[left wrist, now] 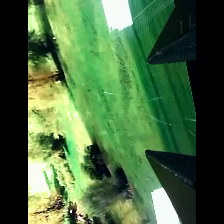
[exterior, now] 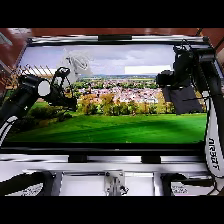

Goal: Fold the shirts.

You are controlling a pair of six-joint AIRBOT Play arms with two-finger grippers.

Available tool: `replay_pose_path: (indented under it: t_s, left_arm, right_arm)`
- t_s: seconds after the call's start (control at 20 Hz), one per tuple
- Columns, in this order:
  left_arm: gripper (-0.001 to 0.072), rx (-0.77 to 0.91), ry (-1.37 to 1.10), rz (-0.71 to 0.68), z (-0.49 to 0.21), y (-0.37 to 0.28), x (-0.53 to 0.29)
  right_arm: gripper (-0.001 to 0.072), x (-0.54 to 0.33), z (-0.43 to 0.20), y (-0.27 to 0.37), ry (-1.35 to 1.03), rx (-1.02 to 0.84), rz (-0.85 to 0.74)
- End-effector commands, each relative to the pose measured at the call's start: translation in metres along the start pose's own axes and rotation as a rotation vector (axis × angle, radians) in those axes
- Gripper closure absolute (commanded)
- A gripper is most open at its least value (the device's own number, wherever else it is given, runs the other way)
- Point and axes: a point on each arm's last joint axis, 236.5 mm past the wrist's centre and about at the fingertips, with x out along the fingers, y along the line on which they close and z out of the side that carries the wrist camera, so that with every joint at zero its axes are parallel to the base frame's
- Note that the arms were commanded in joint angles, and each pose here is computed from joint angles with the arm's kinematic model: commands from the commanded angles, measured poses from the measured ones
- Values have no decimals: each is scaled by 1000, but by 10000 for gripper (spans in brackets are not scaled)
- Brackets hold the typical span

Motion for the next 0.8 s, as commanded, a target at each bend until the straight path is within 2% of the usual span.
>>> replay_pose_path:
  t_s: [0.0, 0.65, 0.75]
  left_arm:
    - [105, 0, 1, 0, 0, 0, 0]
    - [105, -5, -4, -1, 1, 0, 0]
    - [105, -10, -82, -11, 20, -3, 2]
  right_arm:
    - [170, 0, 0, 0, -1, 0, 0]
    - [170, 0, 0, 0, -1, 0, 0]
    - [170, 0, 0, 0, -1, 1, 1]
